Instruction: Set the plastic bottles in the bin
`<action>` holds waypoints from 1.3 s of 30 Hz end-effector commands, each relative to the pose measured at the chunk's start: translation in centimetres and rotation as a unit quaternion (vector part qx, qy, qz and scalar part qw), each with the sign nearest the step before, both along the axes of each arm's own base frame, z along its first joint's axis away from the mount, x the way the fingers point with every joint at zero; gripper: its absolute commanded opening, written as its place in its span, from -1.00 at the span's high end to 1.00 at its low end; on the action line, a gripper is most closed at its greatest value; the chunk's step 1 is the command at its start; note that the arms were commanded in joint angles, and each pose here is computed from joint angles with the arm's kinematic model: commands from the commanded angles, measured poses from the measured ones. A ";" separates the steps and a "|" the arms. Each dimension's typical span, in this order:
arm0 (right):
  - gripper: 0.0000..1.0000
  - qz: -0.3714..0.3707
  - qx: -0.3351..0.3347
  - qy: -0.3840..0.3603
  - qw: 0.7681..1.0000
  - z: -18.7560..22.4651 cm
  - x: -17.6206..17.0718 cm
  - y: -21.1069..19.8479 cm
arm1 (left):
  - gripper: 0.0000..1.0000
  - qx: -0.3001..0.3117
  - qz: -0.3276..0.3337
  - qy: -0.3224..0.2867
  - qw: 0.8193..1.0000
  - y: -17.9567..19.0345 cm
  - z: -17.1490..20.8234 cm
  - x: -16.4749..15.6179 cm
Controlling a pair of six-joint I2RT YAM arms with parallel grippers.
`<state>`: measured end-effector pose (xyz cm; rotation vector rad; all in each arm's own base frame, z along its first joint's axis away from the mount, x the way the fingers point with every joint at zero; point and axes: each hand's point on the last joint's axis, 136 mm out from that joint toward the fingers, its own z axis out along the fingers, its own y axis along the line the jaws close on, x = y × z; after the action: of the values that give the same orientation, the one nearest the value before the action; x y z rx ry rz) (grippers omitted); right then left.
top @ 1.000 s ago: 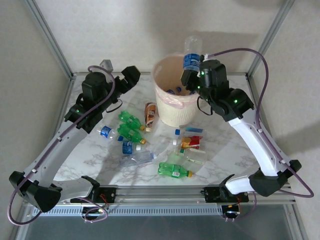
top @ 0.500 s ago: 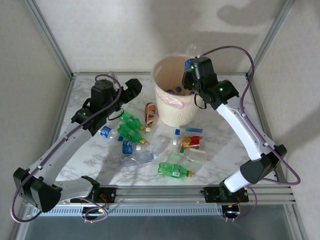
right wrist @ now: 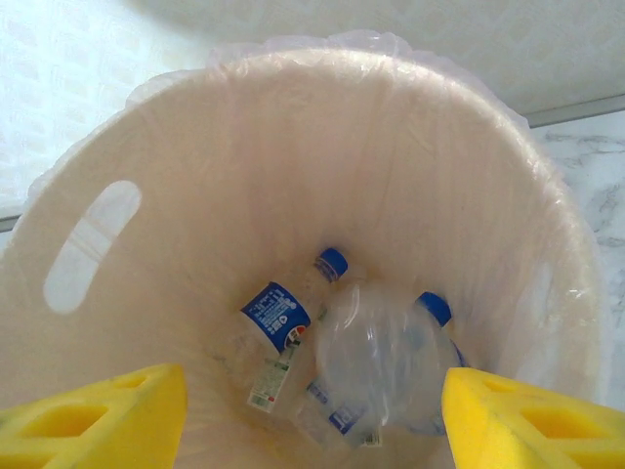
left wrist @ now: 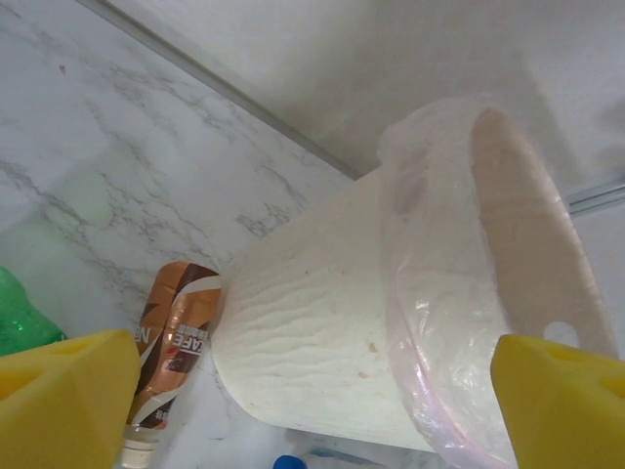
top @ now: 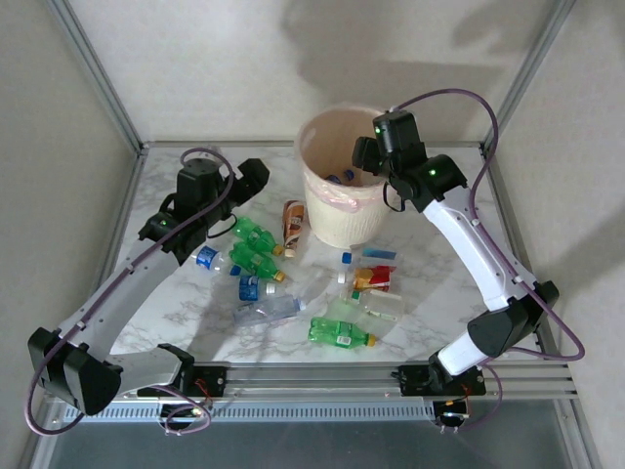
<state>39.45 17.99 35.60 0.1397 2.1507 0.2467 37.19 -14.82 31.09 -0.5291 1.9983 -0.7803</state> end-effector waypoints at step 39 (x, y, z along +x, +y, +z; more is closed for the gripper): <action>-0.77 0.143 0.036 0.026 0.989 -3.3 -9.5 13.3 | -0.56 0.058 0.261 0.302 0.915 17.1 -24.5 -4.1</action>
<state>29.63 32.57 32.69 -0.2420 2.1788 0.6095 31.61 2.08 5.91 -1.2845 2.3130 -0.1218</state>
